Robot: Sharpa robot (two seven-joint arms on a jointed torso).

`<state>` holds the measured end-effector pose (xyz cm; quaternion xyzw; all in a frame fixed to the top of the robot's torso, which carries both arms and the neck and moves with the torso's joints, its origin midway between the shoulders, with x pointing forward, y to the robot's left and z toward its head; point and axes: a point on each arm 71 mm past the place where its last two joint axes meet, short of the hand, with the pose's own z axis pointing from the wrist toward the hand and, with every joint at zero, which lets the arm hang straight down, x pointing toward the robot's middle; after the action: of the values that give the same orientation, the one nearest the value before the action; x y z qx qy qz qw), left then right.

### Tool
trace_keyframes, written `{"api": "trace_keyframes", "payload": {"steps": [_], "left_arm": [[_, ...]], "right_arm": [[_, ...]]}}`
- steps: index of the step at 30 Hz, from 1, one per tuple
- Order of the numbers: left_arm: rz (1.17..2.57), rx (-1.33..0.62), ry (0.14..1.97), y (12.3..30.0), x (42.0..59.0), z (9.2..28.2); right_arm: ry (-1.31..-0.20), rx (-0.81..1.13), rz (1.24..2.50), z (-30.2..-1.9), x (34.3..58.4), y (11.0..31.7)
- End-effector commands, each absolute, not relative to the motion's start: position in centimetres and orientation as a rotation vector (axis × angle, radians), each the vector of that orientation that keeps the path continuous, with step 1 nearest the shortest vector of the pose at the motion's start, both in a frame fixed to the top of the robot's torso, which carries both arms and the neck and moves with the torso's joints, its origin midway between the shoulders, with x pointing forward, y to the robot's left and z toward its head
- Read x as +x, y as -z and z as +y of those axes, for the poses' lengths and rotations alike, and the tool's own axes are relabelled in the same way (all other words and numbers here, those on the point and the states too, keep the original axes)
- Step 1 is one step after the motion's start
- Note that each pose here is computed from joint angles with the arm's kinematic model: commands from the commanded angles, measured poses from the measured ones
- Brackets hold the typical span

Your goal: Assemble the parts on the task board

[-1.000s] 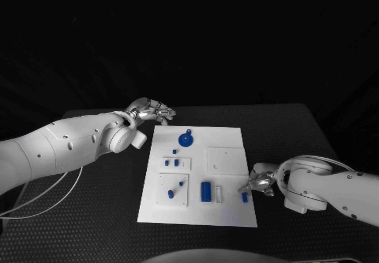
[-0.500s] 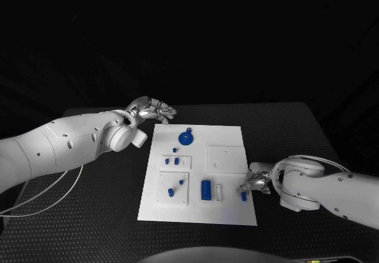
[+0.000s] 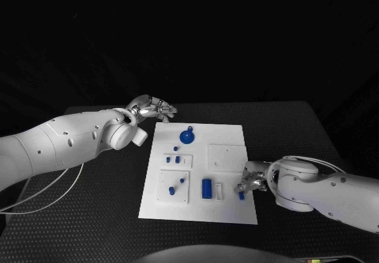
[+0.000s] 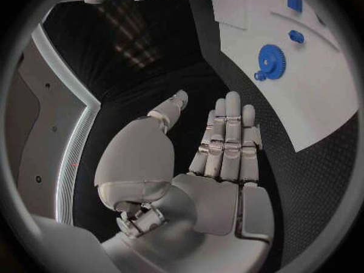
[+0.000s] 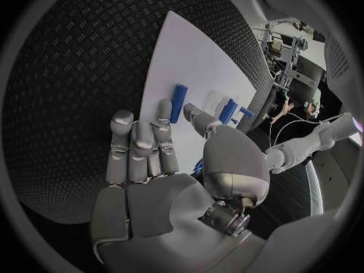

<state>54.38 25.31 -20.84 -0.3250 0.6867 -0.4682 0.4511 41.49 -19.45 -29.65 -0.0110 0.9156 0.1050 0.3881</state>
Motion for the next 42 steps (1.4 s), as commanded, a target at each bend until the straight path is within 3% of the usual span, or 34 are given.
{"api": "trace_keyframes", "payload": {"steps": [1,32,42], "left_arm": [[1.705,-0.798,1.18,20.8,54.3,24.9],[1.704,-0.802,1.174,20.8,54.3,25.1],[1.705,-0.802,1.172,20.8,54.3,25.1]], "right_arm": [[-0.259,-0.078,2.351,-18.8,40.5,30.8],[-0.3,-0.048,2.328,-18.4,40.3,30.9],[-0.388,0.091,2.3,-18.3,40.6,29.4]]}}
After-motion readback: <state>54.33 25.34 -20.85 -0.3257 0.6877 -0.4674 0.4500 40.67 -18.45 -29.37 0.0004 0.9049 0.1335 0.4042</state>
